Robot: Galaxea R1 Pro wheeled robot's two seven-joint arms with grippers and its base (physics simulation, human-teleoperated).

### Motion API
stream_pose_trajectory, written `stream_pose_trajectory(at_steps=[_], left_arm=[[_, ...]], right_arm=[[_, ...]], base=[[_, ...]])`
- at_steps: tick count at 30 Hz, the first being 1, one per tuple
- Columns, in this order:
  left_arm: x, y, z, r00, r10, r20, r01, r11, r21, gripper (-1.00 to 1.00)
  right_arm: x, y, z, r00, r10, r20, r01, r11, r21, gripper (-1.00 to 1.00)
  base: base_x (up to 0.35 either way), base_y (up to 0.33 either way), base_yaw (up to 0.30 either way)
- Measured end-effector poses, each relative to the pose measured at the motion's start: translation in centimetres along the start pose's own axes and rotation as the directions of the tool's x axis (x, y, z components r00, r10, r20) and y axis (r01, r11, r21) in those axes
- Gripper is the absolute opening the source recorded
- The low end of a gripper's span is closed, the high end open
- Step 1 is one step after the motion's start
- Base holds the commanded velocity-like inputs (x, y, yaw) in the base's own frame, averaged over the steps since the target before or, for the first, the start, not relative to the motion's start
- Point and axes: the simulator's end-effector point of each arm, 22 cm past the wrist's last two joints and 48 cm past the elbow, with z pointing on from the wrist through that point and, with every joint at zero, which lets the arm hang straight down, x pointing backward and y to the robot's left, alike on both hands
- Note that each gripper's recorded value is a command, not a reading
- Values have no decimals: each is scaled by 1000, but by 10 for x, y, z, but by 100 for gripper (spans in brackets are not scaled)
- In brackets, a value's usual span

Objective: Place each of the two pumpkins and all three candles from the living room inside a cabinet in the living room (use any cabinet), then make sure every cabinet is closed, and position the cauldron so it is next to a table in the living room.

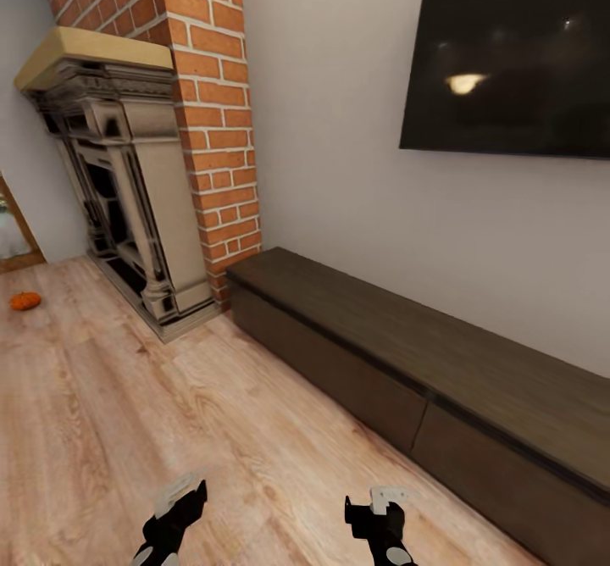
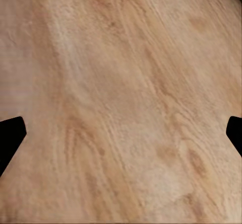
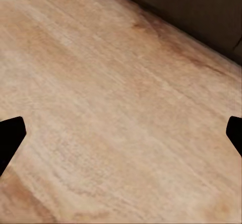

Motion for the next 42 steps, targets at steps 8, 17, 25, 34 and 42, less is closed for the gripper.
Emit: stream_pose_trajectory(at_steps=[8, 17, 25, 34, 42], left_arm=[[5, 4, 0, 1000, -14, -13, 14, 1000, -7, 100], [7, 5, 1, 1000, -13, -16, 13, 1000, -9, 100], [8, 8, 2, 1000, -11, -19, 10, 1000, -13, 100], [10, 10, 3, 1000, -10, -23, 9, 1000, -17, 100], [13, 11, 3, 1000, -9, -29, 8, 1000, -20, 100]], right_arm=[[2, 0, 0, 1000, 0, -3, 0, 1000, 0, 100], [4, 0, 1, 1000, -1, -7, 1, 1000, 0, 100], [5, 0, 1, 1000, -4, -10, 4, 1000, -2, 100], [8, 1, 2, 1000, -4, -13, 3, 1000, -5, 100], [9, 3, 3, 1000, -1, -11, 1, 1000, -15, 100]], base=[[92, 286, 289], [183, 278, 289], [271, 230, 289], [282, 218, 276], [289, 203, 204]])
